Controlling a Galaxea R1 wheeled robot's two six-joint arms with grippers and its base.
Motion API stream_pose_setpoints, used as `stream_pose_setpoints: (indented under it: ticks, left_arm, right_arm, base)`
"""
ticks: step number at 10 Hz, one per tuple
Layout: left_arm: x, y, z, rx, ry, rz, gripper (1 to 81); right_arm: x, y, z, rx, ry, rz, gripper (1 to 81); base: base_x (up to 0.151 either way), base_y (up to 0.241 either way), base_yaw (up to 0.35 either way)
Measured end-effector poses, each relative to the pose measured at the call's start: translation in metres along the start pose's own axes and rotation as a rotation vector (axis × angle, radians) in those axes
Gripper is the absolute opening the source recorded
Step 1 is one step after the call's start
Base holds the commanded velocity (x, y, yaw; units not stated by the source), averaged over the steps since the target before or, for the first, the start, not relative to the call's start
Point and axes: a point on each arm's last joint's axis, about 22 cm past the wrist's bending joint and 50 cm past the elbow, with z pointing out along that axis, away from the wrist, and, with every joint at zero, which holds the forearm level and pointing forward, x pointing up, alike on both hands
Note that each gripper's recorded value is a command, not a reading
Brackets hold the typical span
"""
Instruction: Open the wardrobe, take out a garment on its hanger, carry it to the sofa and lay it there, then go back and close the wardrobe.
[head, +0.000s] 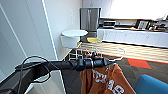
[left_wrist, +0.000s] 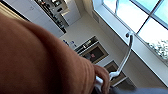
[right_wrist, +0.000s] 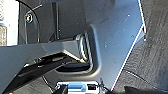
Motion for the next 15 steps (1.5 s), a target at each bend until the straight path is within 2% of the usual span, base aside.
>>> stream_pose_setpoints:
  ticks: [15]
  left_arm:
    - [-0.0046, 0.0052, 0.0029, -0.011, -0.01, 0.007, 1.0]
  right_arm:
    - [-0.0005, -0.0025, 0.0038, -0.011, 0.0, -0.001, 81.1]
  base:
    - [0.0, 0.0, -0.297]
